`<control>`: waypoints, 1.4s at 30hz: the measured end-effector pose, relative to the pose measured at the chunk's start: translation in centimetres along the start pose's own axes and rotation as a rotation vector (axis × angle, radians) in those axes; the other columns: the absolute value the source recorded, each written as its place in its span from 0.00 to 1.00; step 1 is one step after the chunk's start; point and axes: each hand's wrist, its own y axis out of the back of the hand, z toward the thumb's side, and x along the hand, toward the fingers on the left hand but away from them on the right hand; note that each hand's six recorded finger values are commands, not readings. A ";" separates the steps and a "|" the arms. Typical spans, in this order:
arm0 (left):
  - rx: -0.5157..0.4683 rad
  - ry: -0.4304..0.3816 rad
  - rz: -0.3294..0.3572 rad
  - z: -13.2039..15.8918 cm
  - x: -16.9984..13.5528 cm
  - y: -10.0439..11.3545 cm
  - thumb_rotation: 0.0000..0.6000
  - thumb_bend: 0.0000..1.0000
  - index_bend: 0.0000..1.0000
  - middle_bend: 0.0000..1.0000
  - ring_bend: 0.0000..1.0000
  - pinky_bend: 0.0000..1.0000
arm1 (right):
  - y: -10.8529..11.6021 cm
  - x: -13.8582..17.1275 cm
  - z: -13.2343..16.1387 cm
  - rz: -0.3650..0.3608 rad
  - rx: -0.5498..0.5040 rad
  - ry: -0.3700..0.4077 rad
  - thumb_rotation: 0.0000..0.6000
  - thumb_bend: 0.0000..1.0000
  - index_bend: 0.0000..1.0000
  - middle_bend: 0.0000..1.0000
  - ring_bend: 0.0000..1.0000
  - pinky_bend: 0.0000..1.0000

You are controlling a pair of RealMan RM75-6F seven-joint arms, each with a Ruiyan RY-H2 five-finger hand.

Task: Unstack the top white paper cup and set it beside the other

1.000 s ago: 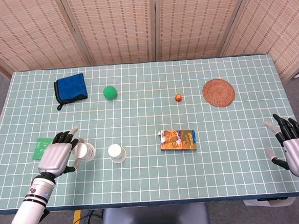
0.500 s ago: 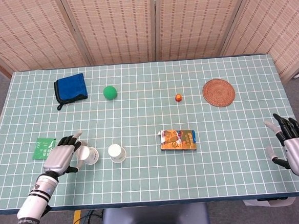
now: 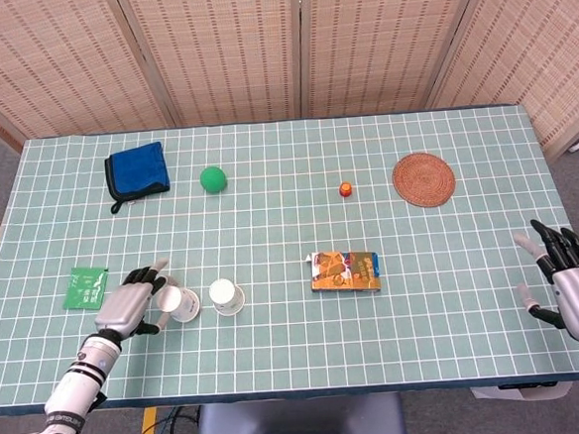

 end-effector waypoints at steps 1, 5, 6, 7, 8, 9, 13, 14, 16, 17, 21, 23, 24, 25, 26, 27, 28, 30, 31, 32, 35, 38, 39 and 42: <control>-0.002 -0.001 -0.002 -0.1 0.2 -0.1 1.00 0.45 0.33 0.00 0.00 0.00 | 0.0 0.0 0.0 -0.001 -0.001 0.000 1.00 0.39 0.13 0.01 0.05 0.02; -0.008 -0.008 -0.010 -0.2 0.8 -0.5 1.00 0.45 0.33 0.00 0.00 0.00 | 0.2 0.1 -0.1 -0.005 -0.001 -0.001 1.00 0.39 0.13 0.01 0.05 0.02; -0.009 -0.010 -0.012 -0.2 0.9 -0.5 1.00 0.45 0.33 0.00 0.00 0.00 | 0.2 0.1 -0.2 -0.006 -0.001 -0.002 1.00 0.39 0.13 0.01 0.05 0.02; -0.009 -0.012 -0.013 -0.2 1.0 -0.6 1.00 0.45 0.33 0.00 0.00 0.00 | 0.2 0.1 -0.2 -0.006 0.000 -0.003 1.00 0.39 0.13 0.01 0.05 0.02; -0.010 -0.013 -0.013 -0.3 1.1 -0.7 1.00 0.45 0.33 0.00 0.00 0.00 | 0.2 0.1 -0.2 -0.006 0.000 -0.003 1.00 0.39 0.13 0.01 0.05 0.02; -0.011 -0.014 -0.014 -0.3 1.2 -0.7 1.00 0.45 0.33 0.00 0.00 0.00 | 0.2 0.1 -0.2 -0.006 0.000 -0.003 1.00 0.39 0.13 0.01 0.05 0.02; -0.019 -0.020 -0.014 -0.6 1.5 -0.9 1.00 0.45 0.33 0.00 0.00 0.00 | 0.1 0.0 -0.1 0.000 0.004 -0.004 1.00 0.39 0.13 0.01 0.05 0.02; -0.021 -0.020 -0.014 -0.7 1.6 -0.9 1.00 0.45 0.33 0.00 0.00 0.00 | 0.0 0.0 -0.2 0.001 0.006 -0.005 1.00 0.40 0.13 0.01 0.05 0.02; -0.024 -0.022 -0.015 -0.9 1.8 -1.0 1.00 0.45 0.33 0.00 0.00 0.00 | 0.0 0.0 -0.2 0.003 0.007 -0.007 1.00 0.40 0.13 0.01 0.05 0.02; -0.026 -0.022 -0.016 -0.9 1.8 -1.0 1.00 0.45 0.33 0.00 0.00 0.00 | 0.0 -0.1 -0.2 0.002 0.008 -0.008 1.00 0.40 0.13 0.01 0.05 0.02; -0.033 -0.024 -0.023 -1.2 2.0 -1.1 1.00 0.45 0.32 0.00 0.00 0.00 | 0.0 -0.1 -0.3 -0.001 0.008 -0.013 1.00 0.39 0.13 0.01 0.05 0.02; -0.040 -0.023 -0.028 -1.4 2.1 -1.3 1.00 0.45 0.28 0.00 0.00 0.00 | 0.0 -0.1 -0.3 -0.001 0.008 -0.015 1.00 0.39 0.13 0.01 0.05 0.02; -0.045 -0.024 -0.031 -1.4 2.1 -1.3 1.00 0.45 0.22 0.00 0.00 0.00 | 0.0 -0.1 -0.3 -0.001 0.008 -0.016 1.00 0.39 0.13 0.01 0.05 0.02; -0.051 -0.026 -0.032 -1.4 2.1 -1.4 1.00 0.45 0.17 0.00 0.00 0.00 | 0.0 -0.1 -0.3 -0.001 0.008 -0.017 1.00 0.39 0.13 0.01 0.05 0.02; -0.056 -0.028 -0.033 -1.4 2.1 -1.4 1.00 0.44 0.12 0.00 0.00 0.00 | 0.0 -0.1 -0.4 -0.001 0.007 -0.017 1.00 0.39 0.13 0.01 0.05 0.02; -0.058 -0.031 -0.033 -1.4 2.1 -1.4 1.00 0.44 0.08 0.00 0.00 0.00 | 0.0 -0.1 -0.4 -0.001 0.007 -0.018 1.00 0.39 0.13 0.01 0.05 0.02; -0.059 -0.034 -0.033 -1.3 2.0 -1.3 1.00 0.44 0.05 0.00 0.00 0.00 | 0.0 -0.1 -0.4 -0.002 0.007 -0.019 1.00 0.39 0.13 0.01 0.05 0.02; -0.059 -0.040 -0.032 -1.0 1.8 -1.2 1.00 0.44 0.02 0.00 0.00 0.00 | 0.1 -0.1 -0.4 -0.003 0.007 -0.021 1.00 0.40 0.13 0.01 0.05 0.02; -0.056 -0.045 -0.030 -0.8 1.6 -1.0 1.00 0.44 0.02 0.00 0.00 0.00 | 0.1 -0.1 -0.4 -0.002 0.006 -0.021 1.00 0.39 0.13 0.01 0.05 0.02; -0.054 -0.049 -0.028 -0.6 1.4 -0.9 1.00 0.44 0.01 0.00 0.00 0.00 | 0.1 -0.2 -0.5 -0.002 0.006 -0.020 1.00 0.39 0.13 0.01 0.05 0.02; -0.037 -0.056 -0.011 0.1 0.5 -0.2 1.00 0.44 0.01 0.00 0.00 0.00 | 0.1 -0.1 -0.4 -0.003 0.006 -0.016 1.00 0.39 0.13 0.01 0.05 0.02; -0.018 -0.055 0.017 0.8 -0.8 0.7 1.00 0.44 0.01 0.00 0.00 0.00 | 0.1 0.0 -0.2 -0.005 0.007 -0.007 1.00 0.39 0.13 0.01 0.05 0.02; -0.011 -0.053 0.028 1.0 -1.2 1.0 1.00 0.44 0.01 0.00 0.00 0.00 | 0.1 0.0 -0.1 -0.005 0.008 -0.004 1.00 0.39 0.13 0.01 0.05 0.02; 0.014 -0.037 0.077 1.3 -3.1 2.1 1.00 0.44 0.00 0.00 0.00 0.00 | 0.0 0.2 0.2 -0.003 0.013 0.006 1.00 0.39 0.13 0.01 0.05 0.02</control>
